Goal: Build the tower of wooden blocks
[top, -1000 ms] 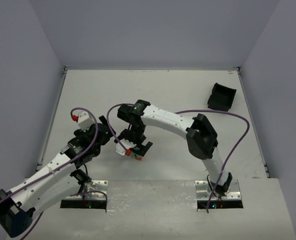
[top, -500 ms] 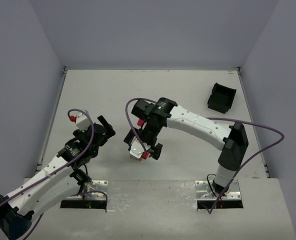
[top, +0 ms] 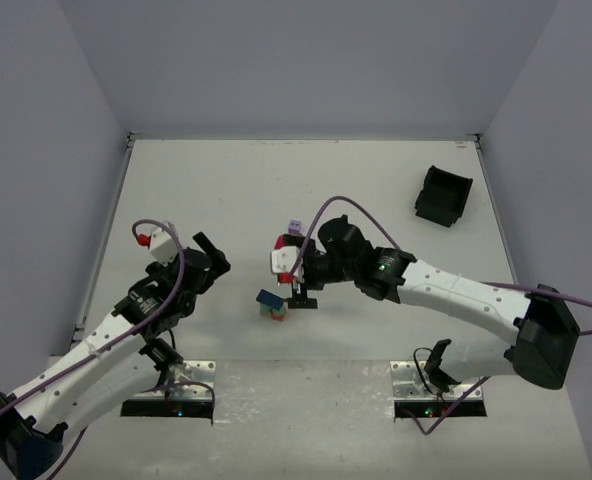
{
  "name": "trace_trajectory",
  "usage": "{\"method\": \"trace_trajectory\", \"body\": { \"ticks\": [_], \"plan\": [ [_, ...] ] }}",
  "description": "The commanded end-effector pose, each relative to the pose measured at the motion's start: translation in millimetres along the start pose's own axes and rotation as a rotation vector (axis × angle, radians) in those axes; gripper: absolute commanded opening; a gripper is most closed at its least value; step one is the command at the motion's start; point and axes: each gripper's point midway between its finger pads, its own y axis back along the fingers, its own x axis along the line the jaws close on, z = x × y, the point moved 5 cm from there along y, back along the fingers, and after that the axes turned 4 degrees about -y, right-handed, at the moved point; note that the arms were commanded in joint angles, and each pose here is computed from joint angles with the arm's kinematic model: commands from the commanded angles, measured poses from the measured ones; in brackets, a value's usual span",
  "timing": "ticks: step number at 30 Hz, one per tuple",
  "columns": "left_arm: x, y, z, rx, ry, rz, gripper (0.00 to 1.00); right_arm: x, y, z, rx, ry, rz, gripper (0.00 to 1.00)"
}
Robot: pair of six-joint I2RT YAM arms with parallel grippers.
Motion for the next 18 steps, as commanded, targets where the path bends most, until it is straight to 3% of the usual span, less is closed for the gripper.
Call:
{"method": "trace_trajectory", "body": {
  "ticks": [1, 4, 9, 18],
  "plan": [
    [-8, 4, 13, -0.034, 0.062, -0.018, 1.0, -63, 34, 20, -0.163, -0.397, -0.384, 0.99],
    [-10, 3, 14, -0.046, 0.075, -0.024, 1.0, -81, 50, -13, -0.163, -0.645, -0.461, 0.99],
    [-14, 0, 13, -0.035, 0.064, -0.026, 1.0, -93, 44, -70, -0.062, -0.889, -0.536, 0.99],
    [-21, -9, 9, -0.005, 0.007, 0.0, 1.0, -127, 11, -119, 0.133, -1.008, -0.538, 0.99]
  ]
}}
